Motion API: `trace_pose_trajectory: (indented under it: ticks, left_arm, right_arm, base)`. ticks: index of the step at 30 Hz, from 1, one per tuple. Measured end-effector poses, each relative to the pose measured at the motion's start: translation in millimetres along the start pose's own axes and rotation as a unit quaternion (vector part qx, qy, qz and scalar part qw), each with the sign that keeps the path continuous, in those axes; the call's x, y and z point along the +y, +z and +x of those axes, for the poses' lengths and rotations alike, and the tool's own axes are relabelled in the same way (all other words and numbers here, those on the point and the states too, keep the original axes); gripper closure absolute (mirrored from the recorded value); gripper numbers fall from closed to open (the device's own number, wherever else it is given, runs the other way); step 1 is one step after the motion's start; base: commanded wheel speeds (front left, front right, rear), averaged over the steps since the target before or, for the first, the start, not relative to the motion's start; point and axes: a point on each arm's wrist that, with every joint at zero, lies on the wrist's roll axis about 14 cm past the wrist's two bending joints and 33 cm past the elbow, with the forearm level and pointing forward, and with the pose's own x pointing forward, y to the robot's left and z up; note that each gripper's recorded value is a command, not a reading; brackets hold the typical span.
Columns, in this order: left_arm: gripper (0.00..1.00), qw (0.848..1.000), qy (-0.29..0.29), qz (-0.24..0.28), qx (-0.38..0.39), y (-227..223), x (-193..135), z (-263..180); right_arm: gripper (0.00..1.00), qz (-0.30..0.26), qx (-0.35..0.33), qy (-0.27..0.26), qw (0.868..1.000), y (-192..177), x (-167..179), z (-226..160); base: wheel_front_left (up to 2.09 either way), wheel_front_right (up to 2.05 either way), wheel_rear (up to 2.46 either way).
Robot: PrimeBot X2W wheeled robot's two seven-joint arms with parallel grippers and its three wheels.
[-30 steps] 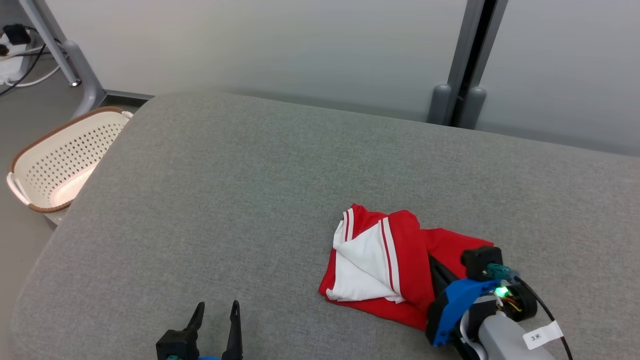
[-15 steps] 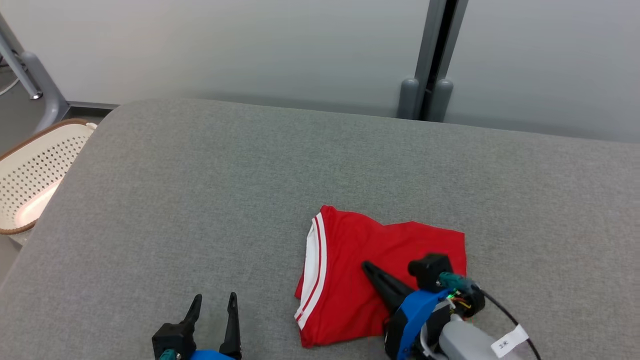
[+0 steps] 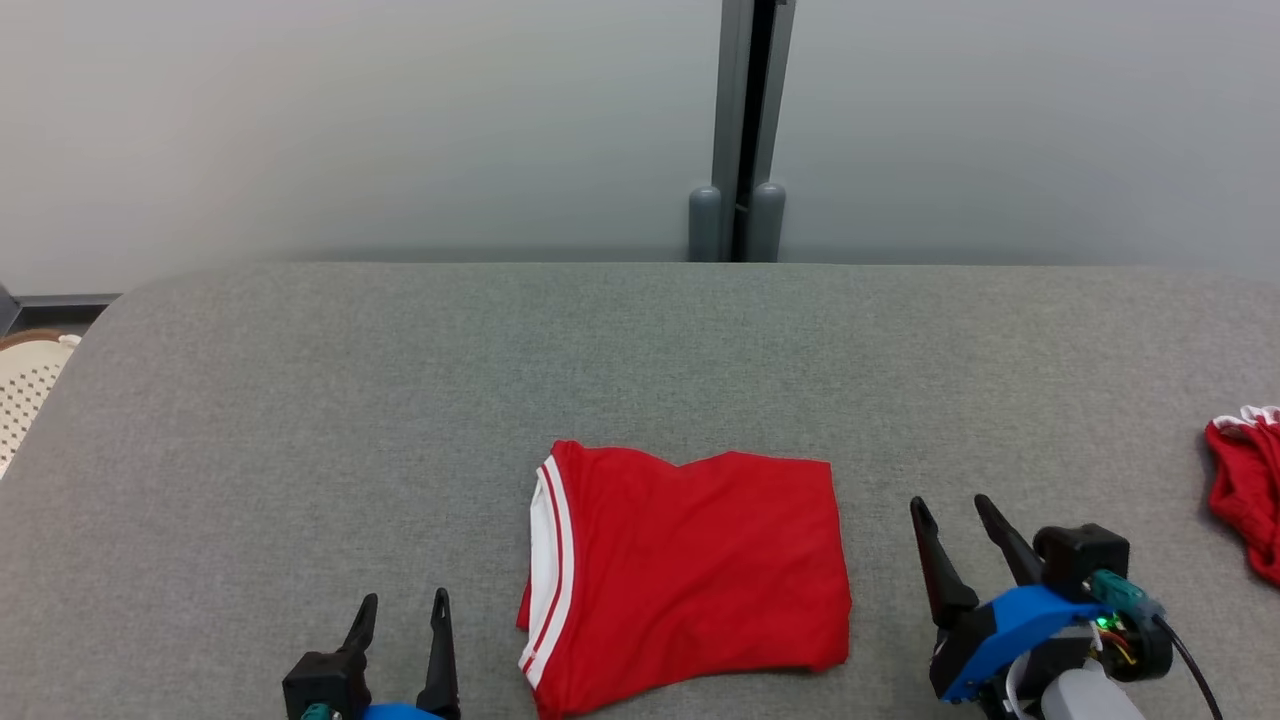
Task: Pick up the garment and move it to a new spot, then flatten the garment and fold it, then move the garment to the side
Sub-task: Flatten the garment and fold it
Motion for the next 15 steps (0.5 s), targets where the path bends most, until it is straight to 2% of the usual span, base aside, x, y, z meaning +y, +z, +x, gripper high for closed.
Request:
trace_pose_trajectory:
  ticks: [7, 15]
  left_arm:
    - [0.0, 1.0, -0.006, 0.003, -0.002, 1.8, -3.1, 2.0]
    - [0.0, 1.0, -0.008, 0.005, -0.005, 2.4, -5.1, -0.7]
  right_arm:
    - [0.0, -0.001, 0.005, -0.066, 0.998, -12.7, -37.9, -32.2]
    - [0.0, 0.008, 0.021, -0.065, 0.998, -27.1, -34.6, -43.8]
  base:
    - [0.0, 0.0, 0.0]
    - [0.0, 0.0, 0.0]
